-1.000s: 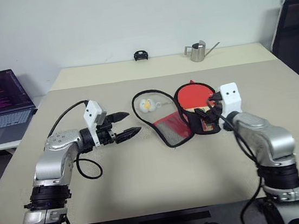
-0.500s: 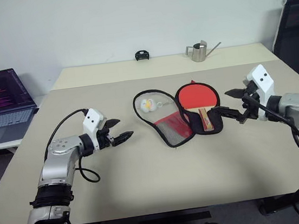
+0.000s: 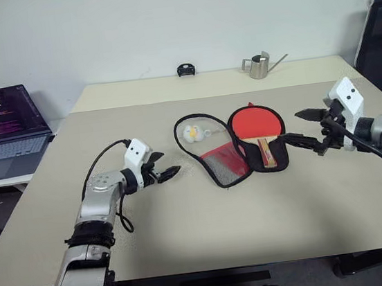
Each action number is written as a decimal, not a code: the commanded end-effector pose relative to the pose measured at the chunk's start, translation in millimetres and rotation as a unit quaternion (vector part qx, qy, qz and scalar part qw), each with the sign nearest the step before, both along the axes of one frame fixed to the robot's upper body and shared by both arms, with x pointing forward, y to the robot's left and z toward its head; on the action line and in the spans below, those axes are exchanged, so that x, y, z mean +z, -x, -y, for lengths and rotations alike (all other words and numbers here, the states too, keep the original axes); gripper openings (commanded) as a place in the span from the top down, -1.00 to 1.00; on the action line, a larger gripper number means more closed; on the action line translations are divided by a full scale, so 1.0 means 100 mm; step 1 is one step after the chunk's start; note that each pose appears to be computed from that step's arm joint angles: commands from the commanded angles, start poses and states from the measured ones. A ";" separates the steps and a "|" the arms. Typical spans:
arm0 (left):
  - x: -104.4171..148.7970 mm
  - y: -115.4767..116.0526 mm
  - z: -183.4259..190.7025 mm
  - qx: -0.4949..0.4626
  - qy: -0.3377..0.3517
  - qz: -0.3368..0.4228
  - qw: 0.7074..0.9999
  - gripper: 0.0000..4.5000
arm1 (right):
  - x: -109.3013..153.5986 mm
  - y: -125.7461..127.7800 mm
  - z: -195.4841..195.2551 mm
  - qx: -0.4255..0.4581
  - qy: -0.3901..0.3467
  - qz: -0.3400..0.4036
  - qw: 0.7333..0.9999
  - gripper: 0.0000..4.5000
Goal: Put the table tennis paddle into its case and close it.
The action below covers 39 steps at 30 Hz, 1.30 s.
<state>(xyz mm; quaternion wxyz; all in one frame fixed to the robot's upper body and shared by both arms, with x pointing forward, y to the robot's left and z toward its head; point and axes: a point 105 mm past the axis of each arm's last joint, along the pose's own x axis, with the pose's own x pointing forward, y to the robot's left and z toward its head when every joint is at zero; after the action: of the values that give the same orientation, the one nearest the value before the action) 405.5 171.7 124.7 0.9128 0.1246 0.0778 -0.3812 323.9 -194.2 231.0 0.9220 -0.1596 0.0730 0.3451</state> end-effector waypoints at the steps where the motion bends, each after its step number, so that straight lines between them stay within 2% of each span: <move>1: 0.08 -0.09 0.13 -0.012 0.000 0.016 1.000 -0.87 | 0.19 0.13 0.04 0.012 0.006 0.032 0.999 -0.99; 8: 0.00 -0.14 0.40 -0.050 -0.004 0.002 0.999 -0.87 | 0.22 0.15 0.12 0.001 0.010 0.033 0.999 -0.99; 13: 0.09 -0.14 0.61 -0.082 0.007 0.017 0.996 -0.87 | 0.21 0.16 0.13 -0.003 0.008 0.032 0.999 -0.99; 20: 0.64 -0.13 0.98 -0.151 0.031 0.093 0.984 -0.87 | 0.23 0.21 0.20 -0.018 0.004 0.039 0.999 -0.99; 24: 0.82 -0.13 1.15 -0.178 0.029 0.116 0.977 -0.87 | 0.23 0.22 0.21 -0.024 0.000 0.040 0.999 -0.99; 32: 0.78 -0.24 1.46 -0.173 0.007 0.110 0.979 -0.87 | 0.21 0.28 0.21 -0.037 -0.005 0.041 0.998 -0.99; 39: 0.76 -0.31 1.72 -0.134 0.018 0.107 0.985 -0.87 | 0.16 0.36 0.27 -0.064 -0.009 0.038 0.997 -0.99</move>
<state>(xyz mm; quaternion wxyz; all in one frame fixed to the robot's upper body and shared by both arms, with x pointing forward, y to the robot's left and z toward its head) 433.2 4.4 178.6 0.8544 0.1540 -0.0085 -0.4963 293.6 -221.2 232.7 0.9431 -0.1494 0.0738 0.2879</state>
